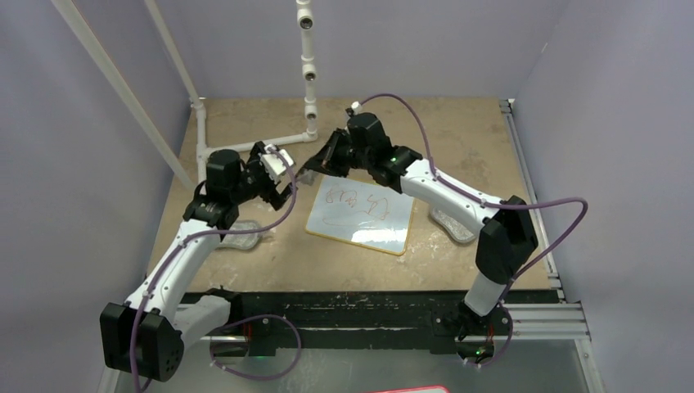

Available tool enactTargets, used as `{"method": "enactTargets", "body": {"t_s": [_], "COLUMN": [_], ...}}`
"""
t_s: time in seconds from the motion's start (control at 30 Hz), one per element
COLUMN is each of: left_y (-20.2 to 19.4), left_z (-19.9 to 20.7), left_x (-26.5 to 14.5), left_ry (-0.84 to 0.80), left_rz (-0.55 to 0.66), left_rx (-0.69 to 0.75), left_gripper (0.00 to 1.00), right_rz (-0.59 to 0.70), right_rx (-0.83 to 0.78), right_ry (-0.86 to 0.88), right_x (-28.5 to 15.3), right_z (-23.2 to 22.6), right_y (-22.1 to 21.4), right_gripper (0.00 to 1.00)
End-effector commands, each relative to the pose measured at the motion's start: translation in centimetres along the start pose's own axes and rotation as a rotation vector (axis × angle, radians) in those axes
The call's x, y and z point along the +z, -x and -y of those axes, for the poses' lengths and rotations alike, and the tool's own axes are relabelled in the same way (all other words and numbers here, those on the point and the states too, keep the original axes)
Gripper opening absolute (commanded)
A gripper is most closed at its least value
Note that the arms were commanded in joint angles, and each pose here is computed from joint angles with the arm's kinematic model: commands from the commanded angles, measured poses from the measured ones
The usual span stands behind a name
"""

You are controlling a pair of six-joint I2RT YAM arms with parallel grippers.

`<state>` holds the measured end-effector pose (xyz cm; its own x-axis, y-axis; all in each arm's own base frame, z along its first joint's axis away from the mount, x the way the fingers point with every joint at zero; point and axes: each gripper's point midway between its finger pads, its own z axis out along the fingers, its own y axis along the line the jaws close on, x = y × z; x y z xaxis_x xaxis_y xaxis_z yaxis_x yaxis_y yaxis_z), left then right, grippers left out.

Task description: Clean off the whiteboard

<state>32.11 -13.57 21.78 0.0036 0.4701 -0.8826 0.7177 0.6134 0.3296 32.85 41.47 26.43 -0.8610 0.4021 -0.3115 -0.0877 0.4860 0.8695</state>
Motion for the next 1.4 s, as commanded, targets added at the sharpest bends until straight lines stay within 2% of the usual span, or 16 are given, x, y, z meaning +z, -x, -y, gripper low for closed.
{"method": "enactTargets", "body": {"t_s": [0.0, 0.1, 0.17, 0.27, 0.37, 0.53, 0.7, 0.77, 0.93, 1.13, 1.23, 1.37], "left_y": [-1.5, -2.9, -3.9, -5.6, -7.2, -10.7, -12.6, -13.3, -15.3, -17.7, -18.1, -18.6], "left_z": [0.3, 0.8, 1.1, 1.9, 2.9, 3.8, 5.1, 5.8, 7.0, 8.0, 8.6, 9.2], "left_x": [0.1, 0.6, 1.3, 2.5, 3.8, 6.5, 9.0, 9.9, 11.4, 11.5, 11.4, 11.2], "left_ry": [0.008, -0.010, -0.018, -0.046, -0.082, -0.092, -0.118, -0.129, -0.134, -0.142, -0.164, -0.187], "left_rz": [-0.111, -0.178, -0.214, -0.256, -0.283, -0.388, -0.453, -0.487, -0.569, -0.650, -0.668, -0.692], "left_rx": [-0.183, -0.278, -0.329, -0.400, -0.464, -0.531, -0.566, -0.554, -0.533, -0.494, -0.475, -0.452], "left_gripper": [0.95, 0.99, 0.99, 0.99, 0.97, 0.85, 0.77, 0.72, 0.52, 0.38, 0.33, 0.26], "right_rz": [0.071, 0.071, 0.081, 0.046, 0.008, -0.118, -0.218, -0.231, -0.263, -0.328, -0.297, -0.229], "right_rx": [-0.226, -0.281, -0.295, -0.303, -0.293, -0.265, -0.244, -0.233, -0.194, -0.157, -0.139, -0.096], "right_ry": [-0.352, -0.648, -0.782, -0.871, -0.908, -0.801, -0.757, -0.751, -0.711, -0.657, -0.612, -0.472], "right_x": [-5.8, -11.4, -15.2, -18.7, -19.4, -14.7, -10.1, -9.0, -7.3, -4.8, -2.4, 2.3], "right_z": [7.0, 13.6, 16.5, 19.7, 21.6, 23.4, 26.2, 27.2, 29.2, 31.9, 32.1, 30.1], "right_y": [3.7, 4.4, 5.0, 4.8, 4.2, 2.6, 2.0, 2.3, 2.3, 0.4, 1.2, 1.9], "right_gripper": [0.00, 0.00, 0.00, 0.00, 0.00, 0.00, 0.00, 0.00, 0.00, 0.00, 0.00, 0.00]}}
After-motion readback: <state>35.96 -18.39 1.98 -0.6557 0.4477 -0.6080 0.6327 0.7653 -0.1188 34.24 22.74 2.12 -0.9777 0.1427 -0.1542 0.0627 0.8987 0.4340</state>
